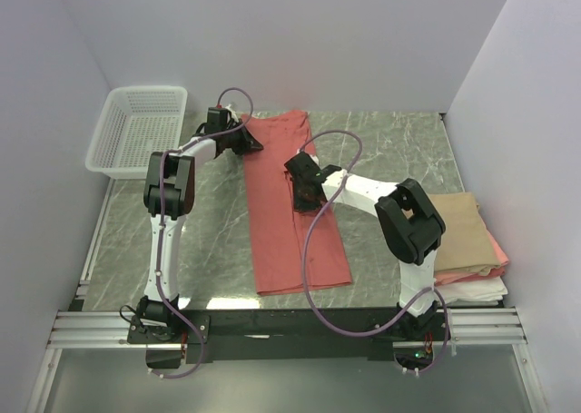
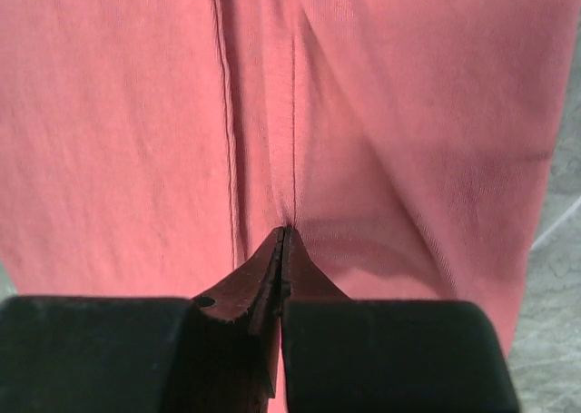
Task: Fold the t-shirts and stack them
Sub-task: Fold the tshirt
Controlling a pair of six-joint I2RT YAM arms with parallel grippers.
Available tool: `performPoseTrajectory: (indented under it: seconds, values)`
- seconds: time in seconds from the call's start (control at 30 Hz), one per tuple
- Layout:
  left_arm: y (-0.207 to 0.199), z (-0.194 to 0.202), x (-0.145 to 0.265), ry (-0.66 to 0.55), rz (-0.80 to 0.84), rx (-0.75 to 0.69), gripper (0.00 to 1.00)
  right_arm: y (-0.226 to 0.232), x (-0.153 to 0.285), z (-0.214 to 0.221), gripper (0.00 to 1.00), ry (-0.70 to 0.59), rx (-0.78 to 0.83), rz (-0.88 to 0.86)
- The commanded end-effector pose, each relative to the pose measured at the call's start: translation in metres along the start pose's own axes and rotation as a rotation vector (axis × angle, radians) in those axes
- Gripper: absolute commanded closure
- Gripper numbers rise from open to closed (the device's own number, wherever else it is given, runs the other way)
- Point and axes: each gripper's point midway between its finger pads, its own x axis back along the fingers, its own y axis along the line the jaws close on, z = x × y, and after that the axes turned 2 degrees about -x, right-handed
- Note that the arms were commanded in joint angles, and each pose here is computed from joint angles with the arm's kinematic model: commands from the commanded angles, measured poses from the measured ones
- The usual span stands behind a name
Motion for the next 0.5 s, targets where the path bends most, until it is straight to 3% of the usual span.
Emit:
performPoseTrajectory:
  seconds: [0.0, 0.47]
  values:
    - [0.013, -0.009, 0.003, -0.017, -0.063, -0.013, 0.98, 0.008, 0.023, -0.006, 0.98, -0.045, -0.002, -0.029]
    - [0.018, -0.004, -0.001, -0.006, -0.066, -0.004, 0.98, 0.026, 0.02, -0.011, 0.98, -0.029, 0.003, -0.071]
